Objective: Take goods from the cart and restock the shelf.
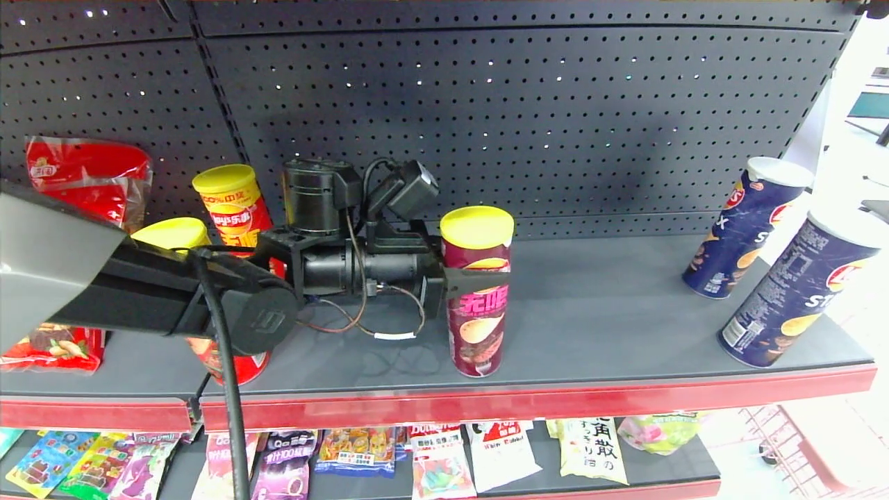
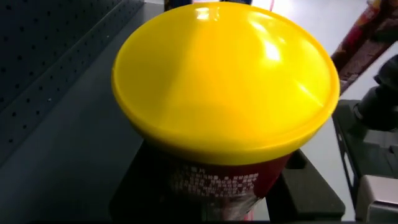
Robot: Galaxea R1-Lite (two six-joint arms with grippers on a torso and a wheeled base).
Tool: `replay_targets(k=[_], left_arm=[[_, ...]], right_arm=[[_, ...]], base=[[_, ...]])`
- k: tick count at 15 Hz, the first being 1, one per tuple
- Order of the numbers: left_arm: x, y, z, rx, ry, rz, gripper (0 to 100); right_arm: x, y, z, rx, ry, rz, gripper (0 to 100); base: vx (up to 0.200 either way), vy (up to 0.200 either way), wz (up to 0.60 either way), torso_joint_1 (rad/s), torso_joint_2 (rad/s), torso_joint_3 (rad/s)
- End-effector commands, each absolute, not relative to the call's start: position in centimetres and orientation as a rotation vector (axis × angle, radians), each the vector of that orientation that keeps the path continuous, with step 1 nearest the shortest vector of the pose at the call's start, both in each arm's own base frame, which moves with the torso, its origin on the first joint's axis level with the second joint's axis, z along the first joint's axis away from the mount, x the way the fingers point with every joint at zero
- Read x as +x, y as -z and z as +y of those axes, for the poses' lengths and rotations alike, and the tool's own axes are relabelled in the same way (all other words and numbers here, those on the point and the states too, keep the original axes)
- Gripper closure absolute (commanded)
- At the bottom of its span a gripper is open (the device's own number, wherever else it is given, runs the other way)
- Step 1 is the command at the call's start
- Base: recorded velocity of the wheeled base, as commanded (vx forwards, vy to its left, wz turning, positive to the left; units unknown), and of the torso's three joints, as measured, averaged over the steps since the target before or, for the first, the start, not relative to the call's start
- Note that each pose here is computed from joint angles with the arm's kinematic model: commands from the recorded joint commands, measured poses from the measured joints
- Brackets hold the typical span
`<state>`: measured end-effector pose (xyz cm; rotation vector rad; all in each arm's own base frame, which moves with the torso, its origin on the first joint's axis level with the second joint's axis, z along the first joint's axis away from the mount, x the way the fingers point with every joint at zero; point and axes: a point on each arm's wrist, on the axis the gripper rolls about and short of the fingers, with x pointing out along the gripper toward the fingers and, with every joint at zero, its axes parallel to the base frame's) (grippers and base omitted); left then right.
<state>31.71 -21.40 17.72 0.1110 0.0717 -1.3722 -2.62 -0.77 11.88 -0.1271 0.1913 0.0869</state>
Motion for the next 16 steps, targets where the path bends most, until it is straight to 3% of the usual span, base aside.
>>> replay_targets(k=[1,16], left_arm=[[31.03,-17.81,-21.13,0.108,1.387,0.078,100],[30.50,-17.26,-21.12,0.110,1.387,0.103,100]], right_arm=[[-2.59,-11.83,-0.76,-0.127,-0.088,0.195,100],[-2.66,-12.04,-0.78,-0.127,-0.084,0.186,100]], base=[[0.000,0.000,0.00,0.000,0.00,0.000],[0.000,0.000,0.00,0.000,0.00,0.000]])
